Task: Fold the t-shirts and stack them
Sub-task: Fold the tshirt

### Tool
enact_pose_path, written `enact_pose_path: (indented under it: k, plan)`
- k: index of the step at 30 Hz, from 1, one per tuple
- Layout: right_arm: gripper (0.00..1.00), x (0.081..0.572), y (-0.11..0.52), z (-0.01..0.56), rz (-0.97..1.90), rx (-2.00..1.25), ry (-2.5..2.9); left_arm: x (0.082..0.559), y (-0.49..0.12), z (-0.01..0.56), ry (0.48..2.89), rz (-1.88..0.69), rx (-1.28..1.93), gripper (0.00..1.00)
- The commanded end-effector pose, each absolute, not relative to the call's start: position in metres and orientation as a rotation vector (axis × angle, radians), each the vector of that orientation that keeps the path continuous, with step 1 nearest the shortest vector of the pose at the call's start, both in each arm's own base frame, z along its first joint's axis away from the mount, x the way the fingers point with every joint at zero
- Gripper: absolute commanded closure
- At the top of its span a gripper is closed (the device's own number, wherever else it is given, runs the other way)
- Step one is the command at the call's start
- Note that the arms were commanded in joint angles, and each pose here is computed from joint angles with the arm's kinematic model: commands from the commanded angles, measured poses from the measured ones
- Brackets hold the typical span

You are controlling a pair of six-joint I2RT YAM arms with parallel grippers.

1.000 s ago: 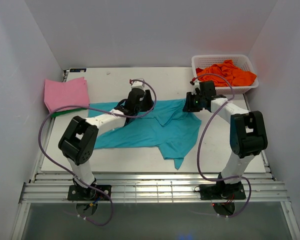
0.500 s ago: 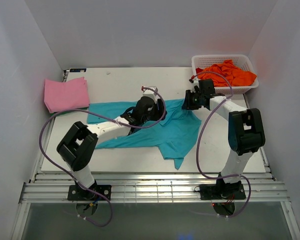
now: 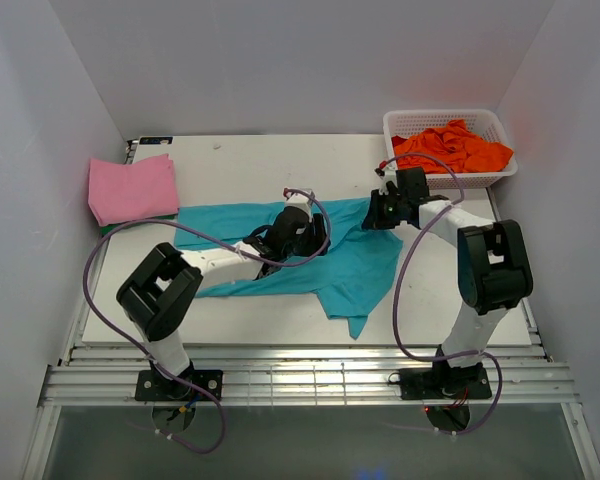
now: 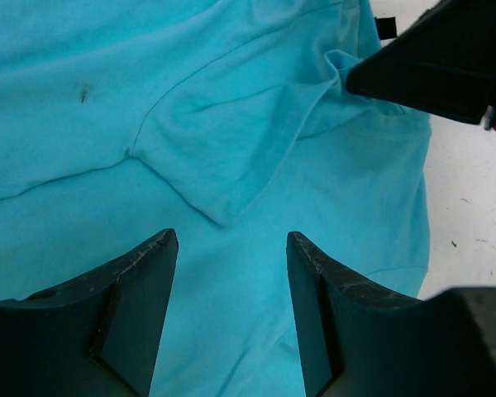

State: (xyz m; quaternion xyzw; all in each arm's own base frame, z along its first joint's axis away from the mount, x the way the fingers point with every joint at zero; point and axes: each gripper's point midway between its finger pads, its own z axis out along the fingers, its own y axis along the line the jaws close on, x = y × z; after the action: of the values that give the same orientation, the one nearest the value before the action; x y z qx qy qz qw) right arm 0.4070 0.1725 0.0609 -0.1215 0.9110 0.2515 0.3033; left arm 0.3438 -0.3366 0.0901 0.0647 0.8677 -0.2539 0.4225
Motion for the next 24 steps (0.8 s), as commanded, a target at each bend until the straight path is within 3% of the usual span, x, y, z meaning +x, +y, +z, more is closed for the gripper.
enact_pose_path:
  k: [1, 14, 24]
  plan:
    - [0.92, 0.391, 0.186, 0.096, 0.701, -0.399, 2.316, 0.341, -0.336, 0.115, 2.12, -0.678, 0.133, 0.34]
    - [0.88, 0.335, 0.188, 0.094, 0.654, -0.445, 2.409, 0.321, -0.349, 0.091, 2.188, -0.727, 0.13, 0.34]
    - [0.85, 0.301, 0.162, 0.06, 0.34, -0.377, 2.613, 0.336, -0.363, 0.079, 2.192, -0.681, 0.144, 0.34]
